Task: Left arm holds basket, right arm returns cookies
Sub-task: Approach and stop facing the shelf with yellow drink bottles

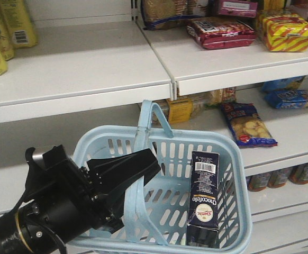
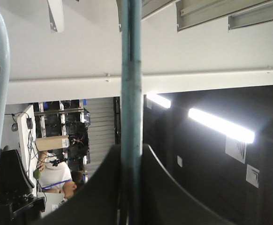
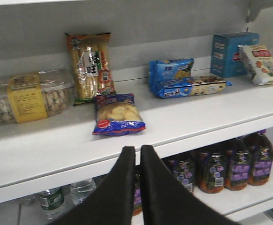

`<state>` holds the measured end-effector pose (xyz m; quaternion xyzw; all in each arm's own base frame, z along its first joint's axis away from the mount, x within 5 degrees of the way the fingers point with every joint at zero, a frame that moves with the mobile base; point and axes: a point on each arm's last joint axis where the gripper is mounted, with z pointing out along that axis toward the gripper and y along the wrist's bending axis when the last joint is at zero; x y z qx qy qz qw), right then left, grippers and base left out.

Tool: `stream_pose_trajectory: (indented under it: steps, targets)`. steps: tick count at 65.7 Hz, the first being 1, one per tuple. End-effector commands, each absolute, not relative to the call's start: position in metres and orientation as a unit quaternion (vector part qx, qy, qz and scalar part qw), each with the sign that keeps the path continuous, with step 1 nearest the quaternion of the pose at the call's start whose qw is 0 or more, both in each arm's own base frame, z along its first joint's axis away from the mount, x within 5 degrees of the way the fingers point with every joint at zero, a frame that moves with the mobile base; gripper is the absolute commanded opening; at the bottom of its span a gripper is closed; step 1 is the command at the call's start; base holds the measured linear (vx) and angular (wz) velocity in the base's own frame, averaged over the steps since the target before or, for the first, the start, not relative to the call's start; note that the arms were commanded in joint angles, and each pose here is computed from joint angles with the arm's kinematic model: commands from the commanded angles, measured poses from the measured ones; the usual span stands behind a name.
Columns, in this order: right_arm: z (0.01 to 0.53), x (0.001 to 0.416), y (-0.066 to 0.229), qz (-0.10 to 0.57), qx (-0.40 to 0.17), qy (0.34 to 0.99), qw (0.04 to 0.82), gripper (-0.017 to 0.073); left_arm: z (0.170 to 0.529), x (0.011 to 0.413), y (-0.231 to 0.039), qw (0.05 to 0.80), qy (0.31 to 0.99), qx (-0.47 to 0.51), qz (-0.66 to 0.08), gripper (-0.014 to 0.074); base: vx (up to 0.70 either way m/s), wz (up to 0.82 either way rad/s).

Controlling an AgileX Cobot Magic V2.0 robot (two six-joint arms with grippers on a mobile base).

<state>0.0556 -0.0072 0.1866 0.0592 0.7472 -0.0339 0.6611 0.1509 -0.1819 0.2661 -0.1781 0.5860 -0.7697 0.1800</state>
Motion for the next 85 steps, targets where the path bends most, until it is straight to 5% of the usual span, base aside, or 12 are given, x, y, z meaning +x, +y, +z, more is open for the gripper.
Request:
stream_pose_trajectory:
  steps: [1,85]
  targets:
    - [0.1876,0.0559,-0.0077,-0.04,0.057,0.725,0.685,-0.001,0.2949,0.1469,-0.179,0.192,0.51,-0.145,-0.826,-0.0003,0.06,0.36]
    - [0.1877,0.0559,-0.0077,-0.04,0.057,0.725,0.685,-0.001,0.2949,0.1469,-0.179,0.192,0.51,-0.145,-0.826,-0.0003,0.05,0.22]
